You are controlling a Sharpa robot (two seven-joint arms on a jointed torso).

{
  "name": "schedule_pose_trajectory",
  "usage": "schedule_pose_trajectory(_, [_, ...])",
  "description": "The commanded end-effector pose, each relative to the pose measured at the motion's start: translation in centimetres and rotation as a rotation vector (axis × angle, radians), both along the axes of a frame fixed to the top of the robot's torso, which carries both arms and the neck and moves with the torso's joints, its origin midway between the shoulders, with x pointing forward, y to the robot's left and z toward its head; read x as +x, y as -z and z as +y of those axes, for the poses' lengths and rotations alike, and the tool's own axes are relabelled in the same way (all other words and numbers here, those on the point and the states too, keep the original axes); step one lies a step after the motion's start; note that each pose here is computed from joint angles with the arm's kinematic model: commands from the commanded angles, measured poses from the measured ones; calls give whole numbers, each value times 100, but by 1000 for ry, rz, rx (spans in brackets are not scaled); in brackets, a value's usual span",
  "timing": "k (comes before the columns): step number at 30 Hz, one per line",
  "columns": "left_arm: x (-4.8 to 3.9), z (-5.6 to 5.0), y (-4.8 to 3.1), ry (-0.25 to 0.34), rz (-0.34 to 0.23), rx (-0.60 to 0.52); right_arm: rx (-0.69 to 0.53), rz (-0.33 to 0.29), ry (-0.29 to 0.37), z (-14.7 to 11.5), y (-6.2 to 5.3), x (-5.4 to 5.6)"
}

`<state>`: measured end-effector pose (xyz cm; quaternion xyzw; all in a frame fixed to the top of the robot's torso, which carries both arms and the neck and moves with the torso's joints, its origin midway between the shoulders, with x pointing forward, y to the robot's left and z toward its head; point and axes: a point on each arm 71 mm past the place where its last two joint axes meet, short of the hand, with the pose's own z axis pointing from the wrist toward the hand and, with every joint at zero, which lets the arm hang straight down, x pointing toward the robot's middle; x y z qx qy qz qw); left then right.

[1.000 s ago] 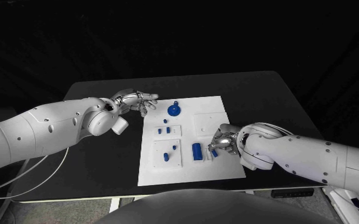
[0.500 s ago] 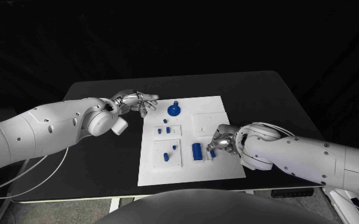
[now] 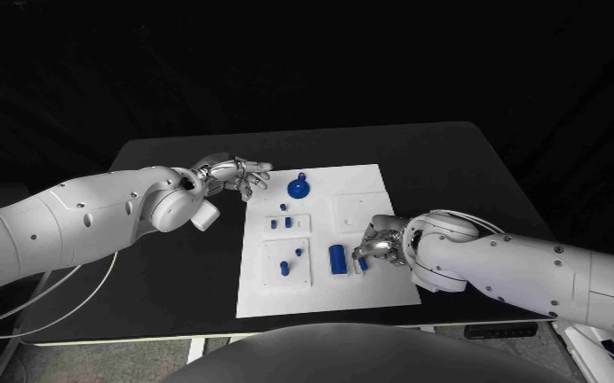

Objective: Assemble the parts on the task board

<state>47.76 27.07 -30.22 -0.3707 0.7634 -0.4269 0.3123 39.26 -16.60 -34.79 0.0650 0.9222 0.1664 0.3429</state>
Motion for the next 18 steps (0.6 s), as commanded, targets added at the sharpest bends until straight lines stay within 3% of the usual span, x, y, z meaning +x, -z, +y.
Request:
schedule_pose_trajectory(1, [-7,-25,-4,21,5,-6,-6,22,-32,27,16,-30])
schedule_pose_trajectory(18, [-8,-20,-2,22,6,-2,-3,37,-48,47,15,-56])
